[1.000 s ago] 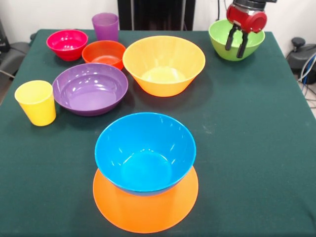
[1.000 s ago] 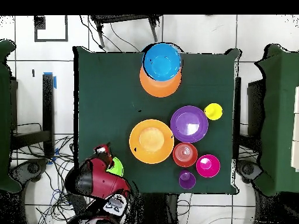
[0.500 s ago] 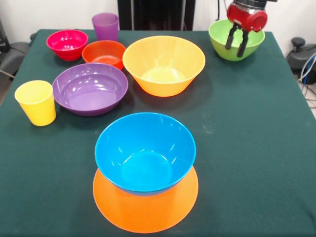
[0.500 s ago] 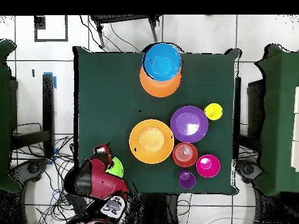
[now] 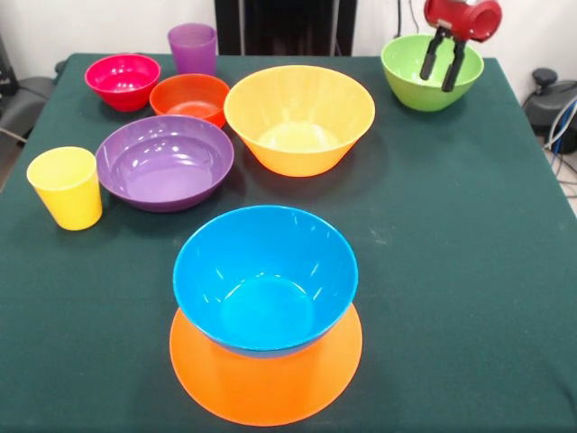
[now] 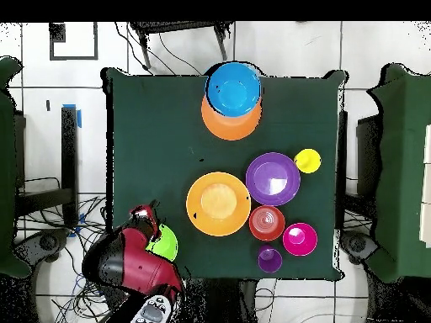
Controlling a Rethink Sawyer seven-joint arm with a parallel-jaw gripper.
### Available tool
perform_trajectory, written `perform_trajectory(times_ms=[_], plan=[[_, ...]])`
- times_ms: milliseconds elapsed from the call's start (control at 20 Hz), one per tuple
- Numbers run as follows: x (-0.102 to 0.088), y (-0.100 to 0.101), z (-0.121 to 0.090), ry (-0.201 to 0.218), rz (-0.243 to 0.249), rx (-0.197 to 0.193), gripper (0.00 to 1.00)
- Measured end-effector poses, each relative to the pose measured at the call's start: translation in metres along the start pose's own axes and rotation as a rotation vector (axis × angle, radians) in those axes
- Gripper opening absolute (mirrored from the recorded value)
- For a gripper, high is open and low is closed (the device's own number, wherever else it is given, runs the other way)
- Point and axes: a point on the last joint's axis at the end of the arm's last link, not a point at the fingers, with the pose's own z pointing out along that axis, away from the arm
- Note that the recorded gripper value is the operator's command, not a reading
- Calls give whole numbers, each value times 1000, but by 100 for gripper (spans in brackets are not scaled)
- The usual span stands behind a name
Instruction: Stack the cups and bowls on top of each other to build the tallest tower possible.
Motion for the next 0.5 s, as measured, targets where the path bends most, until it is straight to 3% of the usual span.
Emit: perform_trajectory(times_ms=[500], plan=[[-2,1,-5,-5,18,9,100]])
